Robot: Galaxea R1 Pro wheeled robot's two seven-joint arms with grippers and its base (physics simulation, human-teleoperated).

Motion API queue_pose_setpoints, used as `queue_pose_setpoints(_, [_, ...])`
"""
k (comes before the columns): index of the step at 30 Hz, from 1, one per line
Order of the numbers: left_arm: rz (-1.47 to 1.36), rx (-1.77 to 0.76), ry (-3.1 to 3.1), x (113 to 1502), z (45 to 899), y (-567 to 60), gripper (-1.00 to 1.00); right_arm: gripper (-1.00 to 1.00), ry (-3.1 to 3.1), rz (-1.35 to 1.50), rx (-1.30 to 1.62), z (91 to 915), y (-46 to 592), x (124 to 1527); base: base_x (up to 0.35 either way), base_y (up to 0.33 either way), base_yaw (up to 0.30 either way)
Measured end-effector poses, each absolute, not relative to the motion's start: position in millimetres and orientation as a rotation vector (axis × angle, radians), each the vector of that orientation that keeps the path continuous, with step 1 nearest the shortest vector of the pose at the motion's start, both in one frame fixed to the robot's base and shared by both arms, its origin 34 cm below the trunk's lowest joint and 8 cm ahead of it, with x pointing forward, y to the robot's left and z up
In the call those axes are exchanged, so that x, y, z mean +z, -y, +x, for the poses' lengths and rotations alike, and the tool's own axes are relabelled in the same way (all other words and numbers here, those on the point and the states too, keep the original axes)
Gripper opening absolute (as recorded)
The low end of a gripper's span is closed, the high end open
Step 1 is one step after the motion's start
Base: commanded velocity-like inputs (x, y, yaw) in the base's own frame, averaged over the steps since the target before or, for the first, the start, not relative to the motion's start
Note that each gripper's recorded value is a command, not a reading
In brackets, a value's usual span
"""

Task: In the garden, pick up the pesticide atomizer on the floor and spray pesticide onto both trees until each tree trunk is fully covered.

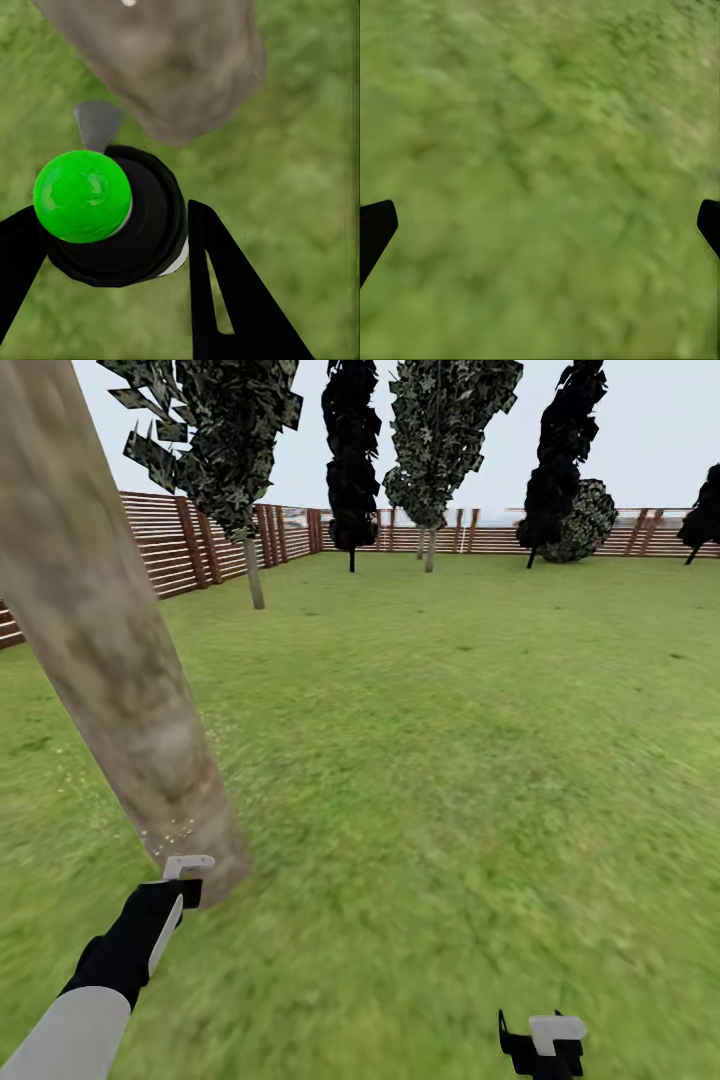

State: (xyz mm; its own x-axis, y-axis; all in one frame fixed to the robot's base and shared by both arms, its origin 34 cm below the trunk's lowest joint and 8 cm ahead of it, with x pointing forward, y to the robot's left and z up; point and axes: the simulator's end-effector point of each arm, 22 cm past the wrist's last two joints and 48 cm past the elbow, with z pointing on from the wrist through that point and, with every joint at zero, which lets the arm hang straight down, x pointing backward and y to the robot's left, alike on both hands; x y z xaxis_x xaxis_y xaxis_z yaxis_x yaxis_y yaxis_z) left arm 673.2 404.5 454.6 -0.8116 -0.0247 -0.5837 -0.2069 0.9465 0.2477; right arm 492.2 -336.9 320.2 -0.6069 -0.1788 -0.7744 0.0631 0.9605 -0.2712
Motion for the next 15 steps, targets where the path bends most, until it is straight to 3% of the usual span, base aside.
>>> queue_pose_setpoints(3, [-0.164,0.402,-2.493,454.6,673.2,-404.3,-1.00,1.00,-2.198,-0.081,-0.339,492.1,336.8,320.1,0.072,-0.261,0.062])
queue_pose_setpoints(9, [-0.164,0.400,-2.494,454.4,673.3,-403.7,-1.00,1.00,-2.198,-0.081,-0.339,492.1,336.7,320.1,0.003,-0.269,0.230])
queue_pose_setpoints(15, [-0.165,0.398,-2.494,454.3,673.3,-403.3,-1.00,1.00,-2.198,-0.081,-0.339,492.1,336.8,320.1,0.005,-0.270,0.010])
